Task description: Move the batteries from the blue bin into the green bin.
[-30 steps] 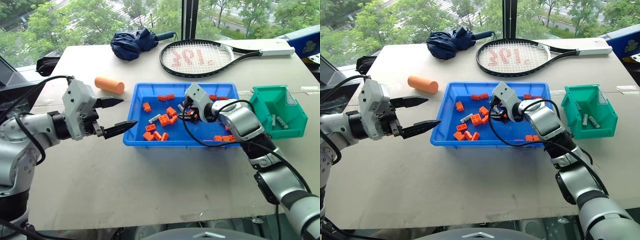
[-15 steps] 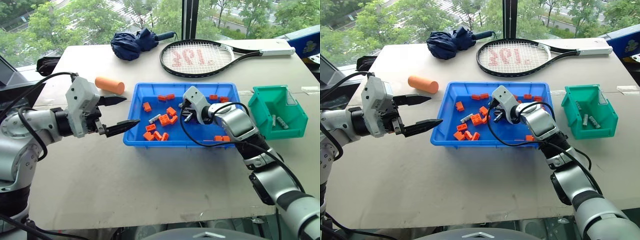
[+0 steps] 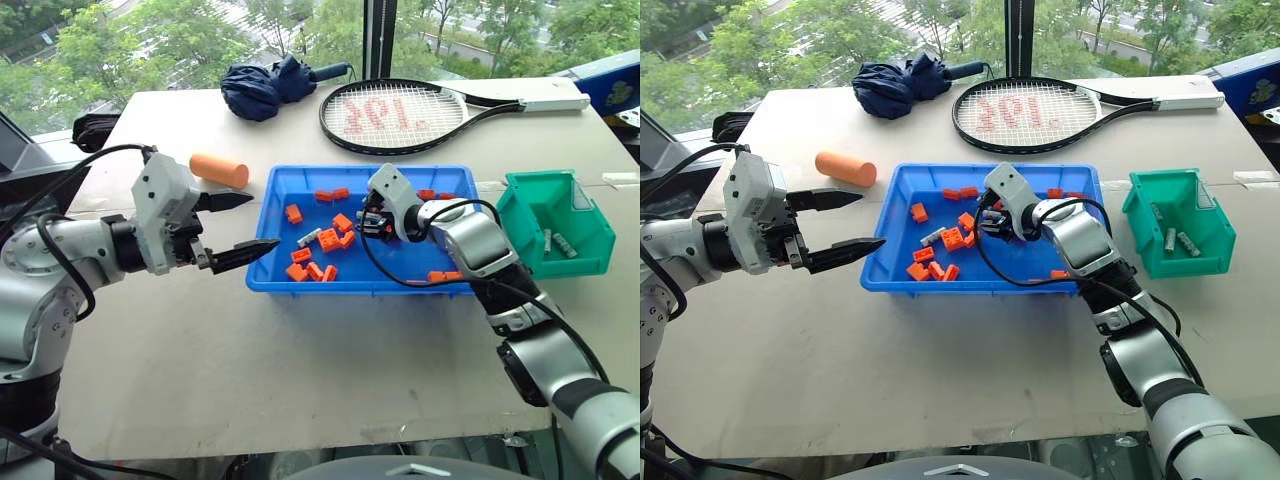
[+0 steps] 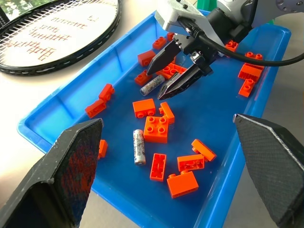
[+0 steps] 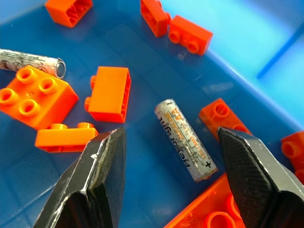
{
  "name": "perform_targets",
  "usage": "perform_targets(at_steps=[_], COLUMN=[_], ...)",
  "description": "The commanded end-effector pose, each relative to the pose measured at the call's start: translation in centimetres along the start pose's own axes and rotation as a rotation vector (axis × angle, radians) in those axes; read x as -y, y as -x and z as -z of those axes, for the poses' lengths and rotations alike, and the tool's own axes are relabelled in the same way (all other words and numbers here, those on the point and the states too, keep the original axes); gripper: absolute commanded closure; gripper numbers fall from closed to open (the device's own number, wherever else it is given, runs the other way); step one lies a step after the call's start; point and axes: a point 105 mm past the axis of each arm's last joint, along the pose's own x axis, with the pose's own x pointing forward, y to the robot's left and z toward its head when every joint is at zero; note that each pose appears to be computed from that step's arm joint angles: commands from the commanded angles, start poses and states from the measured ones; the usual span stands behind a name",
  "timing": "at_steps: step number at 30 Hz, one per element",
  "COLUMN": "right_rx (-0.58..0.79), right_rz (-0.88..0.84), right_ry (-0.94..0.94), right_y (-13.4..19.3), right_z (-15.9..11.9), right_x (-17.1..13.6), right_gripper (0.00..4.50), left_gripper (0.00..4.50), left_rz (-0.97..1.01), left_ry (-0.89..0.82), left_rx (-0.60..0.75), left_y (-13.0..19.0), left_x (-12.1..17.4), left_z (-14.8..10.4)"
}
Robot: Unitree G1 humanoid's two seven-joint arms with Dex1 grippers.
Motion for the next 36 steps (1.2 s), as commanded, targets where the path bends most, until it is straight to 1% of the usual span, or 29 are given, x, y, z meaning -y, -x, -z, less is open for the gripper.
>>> perform_targets(at_steps=[1,2,5,6,8,9,10,13,15,19,20,23,25,28,30,33,36], right_rx=[0.043,0.036,0.034,0.032,0.033,0.035,0.040,0.071,0.104,0.190,0.212,0.235,0.205,0.133,0.075,0.006,-0.023], right_rz=[-0.010,-0.021,-0.034,-0.038,-0.039,-0.038,-0.034,-0.011,0.004,0.057,0.100,0.195,0.309,0.500,0.587,0.682,0.717], right_ry=[0.004,0.004,0.008,0.008,0.011,0.013,0.014,0.029,0.034,0.027,0.009,-0.011,-0.022,-0.077,-0.095,-0.122,-0.152], right_y=[0.2,0.1,0.0,-0.1,-0.1,0.0,0.1,0.8,1.9,6.2,8.3,12.2,15.3,20.6,22.9,25.3,26.3], right_z=[-1.5,-1.4,-1.4,-1.4,-1.4,-1.5,-1.6,-2.3,-3.2,-5.0,-5.1,-4.8,-3.4,-0.4,1.6,4.3,6.2], right_x=[0.2,0.1,-0.1,-0.2,-0.2,-0.1,0.0,0.5,0.9,1.9,2.7,4.1,6.0,8.9,10.0,11.3,12.0], right_gripper=[1.49,1.49,2.23,2.64,3.61,4.22,4.44,4.44,4.44,4.44,4.44,4.44,4.44,4.44,4.44,4.44,4.44], left_gripper=[0.00,0.00,0.00,0.00,0.00,0.00,0.00,0.00,0.00,0.00,0.00,0.00,0.00,0.00,0.00,0.00,0.00], left_rz=[-0.007,-0.007,-0.009,-0.009,-0.007,-0.006,-0.004,0.009,0.024,0.085,0.123,0.193,0.245,0.323,0.360,0.417,0.448], left_ry=[-0.050,-0.050,-0.052,-0.053,-0.053,-0.053,-0.052,-0.053,-0.055,-0.056,-0.057,-0.054,-0.052,-0.065,-0.070,-0.076,-0.078], left_rx=[0.009,0.008,0.007,0.006,0.005,0.005,0.007,0.008,0.019,0.097,0.138,0.206,0.248,0.301,0.333,0.365,0.378], left_y=[0.3,0.3,0.4,0.4,0.4,0.3,0.3,0.1,-0.2,-1.7,-2.5,-4.0,-5.1,-6.7,-7.4,-8.2,-8.5], left_x=[-0.2,-0.2,-0.2,-0.2,-0.2,-0.2,-0.2,-0.1,0.0,0.7,1.2,2.1,2.6,3.1,3.3,4.0,4.5], left_z=[-1.0,-1.0,-1.0,-1.0,-1.0,-1.0,-1.1,-1.1,-1.3,-3.0,-3.8,-5.3,-6.2,-7.7,-8.5,-9.3,-9.6])
